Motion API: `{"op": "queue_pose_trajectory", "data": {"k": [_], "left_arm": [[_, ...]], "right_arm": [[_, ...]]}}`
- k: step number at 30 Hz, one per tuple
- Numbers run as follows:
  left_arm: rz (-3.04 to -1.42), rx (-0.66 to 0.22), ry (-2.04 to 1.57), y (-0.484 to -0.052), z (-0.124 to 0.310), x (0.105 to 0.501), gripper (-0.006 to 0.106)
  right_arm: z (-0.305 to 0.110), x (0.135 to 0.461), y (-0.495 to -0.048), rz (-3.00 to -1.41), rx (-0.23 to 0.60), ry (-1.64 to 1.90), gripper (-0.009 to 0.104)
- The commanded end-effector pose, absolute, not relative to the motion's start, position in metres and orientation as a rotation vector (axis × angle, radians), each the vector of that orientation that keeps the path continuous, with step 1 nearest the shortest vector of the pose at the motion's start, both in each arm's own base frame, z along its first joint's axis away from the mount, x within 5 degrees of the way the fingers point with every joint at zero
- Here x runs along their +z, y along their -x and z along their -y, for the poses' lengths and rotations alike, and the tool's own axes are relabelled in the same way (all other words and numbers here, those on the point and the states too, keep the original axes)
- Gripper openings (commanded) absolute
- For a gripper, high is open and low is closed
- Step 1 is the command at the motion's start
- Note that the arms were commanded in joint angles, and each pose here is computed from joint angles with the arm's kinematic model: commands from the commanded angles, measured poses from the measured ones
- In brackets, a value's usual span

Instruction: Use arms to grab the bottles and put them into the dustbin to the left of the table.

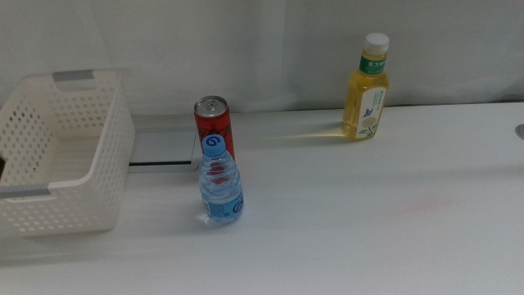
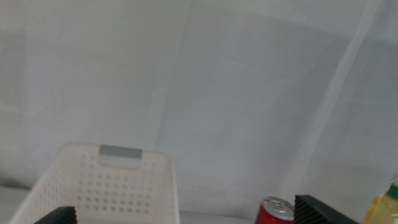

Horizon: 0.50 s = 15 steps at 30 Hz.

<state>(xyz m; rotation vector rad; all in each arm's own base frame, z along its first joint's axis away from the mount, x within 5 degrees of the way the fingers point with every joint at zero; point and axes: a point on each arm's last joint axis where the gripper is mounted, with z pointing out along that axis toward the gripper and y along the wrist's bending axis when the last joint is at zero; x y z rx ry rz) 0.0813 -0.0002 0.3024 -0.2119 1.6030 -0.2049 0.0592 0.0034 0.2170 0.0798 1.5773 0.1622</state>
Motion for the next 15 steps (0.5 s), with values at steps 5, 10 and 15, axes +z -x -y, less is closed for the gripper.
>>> {"op": "queue_pose_trajectory", "data": {"k": [5,10,15], "left_arm": [[-1.679,-0.137,0.083,-0.124,0.005,0.339,0.091],[-1.688,-0.160,-0.190,-0.147,0.032,0.354,0.091],[-1.722,-0.241,-0.358,-0.160,0.061,0.344,0.091]], "right_arm": [[-0.003,0.216,-0.059,-1.565,0.157,-0.083,0.099],[-0.003,0.216,-0.059,-1.565,0.157,-0.083,0.099],[-0.003,0.216,-0.059,-1.565,0.157,-0.083,0.099]]}}
